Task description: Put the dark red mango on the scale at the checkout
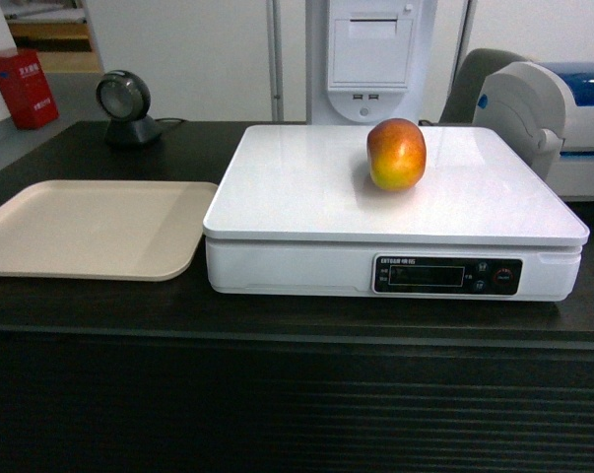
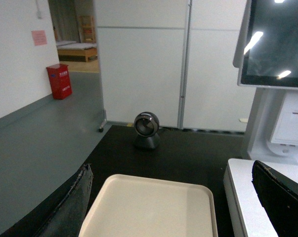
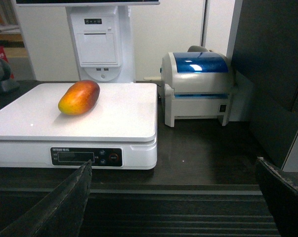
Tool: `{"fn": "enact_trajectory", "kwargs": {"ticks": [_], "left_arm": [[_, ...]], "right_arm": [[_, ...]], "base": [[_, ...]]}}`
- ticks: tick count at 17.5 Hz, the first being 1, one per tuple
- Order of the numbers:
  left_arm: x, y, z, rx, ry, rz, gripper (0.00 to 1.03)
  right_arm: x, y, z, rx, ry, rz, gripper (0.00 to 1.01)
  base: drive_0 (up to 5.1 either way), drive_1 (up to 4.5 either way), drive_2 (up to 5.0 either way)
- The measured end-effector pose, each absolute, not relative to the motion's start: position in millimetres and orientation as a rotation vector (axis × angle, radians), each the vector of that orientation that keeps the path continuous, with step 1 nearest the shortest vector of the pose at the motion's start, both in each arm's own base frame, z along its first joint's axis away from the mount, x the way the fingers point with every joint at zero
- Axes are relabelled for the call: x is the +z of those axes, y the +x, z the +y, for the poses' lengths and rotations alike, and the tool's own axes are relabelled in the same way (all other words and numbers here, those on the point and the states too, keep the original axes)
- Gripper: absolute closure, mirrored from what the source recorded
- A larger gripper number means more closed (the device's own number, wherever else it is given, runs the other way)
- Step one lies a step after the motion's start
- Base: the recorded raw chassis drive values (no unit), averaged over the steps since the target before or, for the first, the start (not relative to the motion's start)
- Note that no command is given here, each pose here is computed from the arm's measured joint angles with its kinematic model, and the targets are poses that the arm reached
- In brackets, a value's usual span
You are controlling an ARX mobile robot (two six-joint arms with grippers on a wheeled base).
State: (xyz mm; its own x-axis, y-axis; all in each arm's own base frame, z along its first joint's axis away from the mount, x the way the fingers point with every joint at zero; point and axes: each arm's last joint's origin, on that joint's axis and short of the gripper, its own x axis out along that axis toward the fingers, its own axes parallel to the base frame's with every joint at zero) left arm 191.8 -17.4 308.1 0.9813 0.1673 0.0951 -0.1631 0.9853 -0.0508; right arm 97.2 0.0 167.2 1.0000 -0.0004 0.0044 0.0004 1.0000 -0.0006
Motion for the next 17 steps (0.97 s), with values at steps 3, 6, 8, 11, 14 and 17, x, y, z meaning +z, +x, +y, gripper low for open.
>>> {"fn": "enact_trajectory", "kwargs": {"ticks": [3, 6, 8, 11, 14, 17], "left_arm": [[303.3, 180.8, -4.3, 0.171, -0.048, -0.067, 0.09], [266.0, 162.1, 0.4, 0.007, -0.017, -0.011, 0.42], [243.1, 153.6, -0.5, -0.004, -0.017, 0.003, 0.65], [219.4, 141.2, -0.1, -0.001, -0.017, -0.001, 1.01], [204.8, 133.2, -0.1, -0.001, -0.015, 0.001, 1.01], [195.5, 126.9, -0.1, -0.001, -0.015, -0.001, 1.01]], "right_arm": [[167.2, 97.2, 0.0, 0.000, -0.001, -0.004, 0.03], [167.3, 97.2, 0.0, 0.000, -0.001, -0.005, 0.03], [167.2, 97.2, 0.0, 0.000, -0.001, -0.004, 0.03], [167.2, 97.2, 0.0, 0.000, -0.001, -0.004, 0.03], [167.2, 97.2, 0.0, 0.000, -0.001, -0.004, 0.03], [167.2, 97.2, 0.0, 0.000, -0.001, -0.004, 0.03]], "base": [[0.0, 0.00, 0.0], [0.0, 0.00, 0.0], [0.0, 0.00, 0.0], [0.0, 0.00, 0.0], [0.0, 0.00, 0.0], [0.0, 0.00, 0.0]]}}
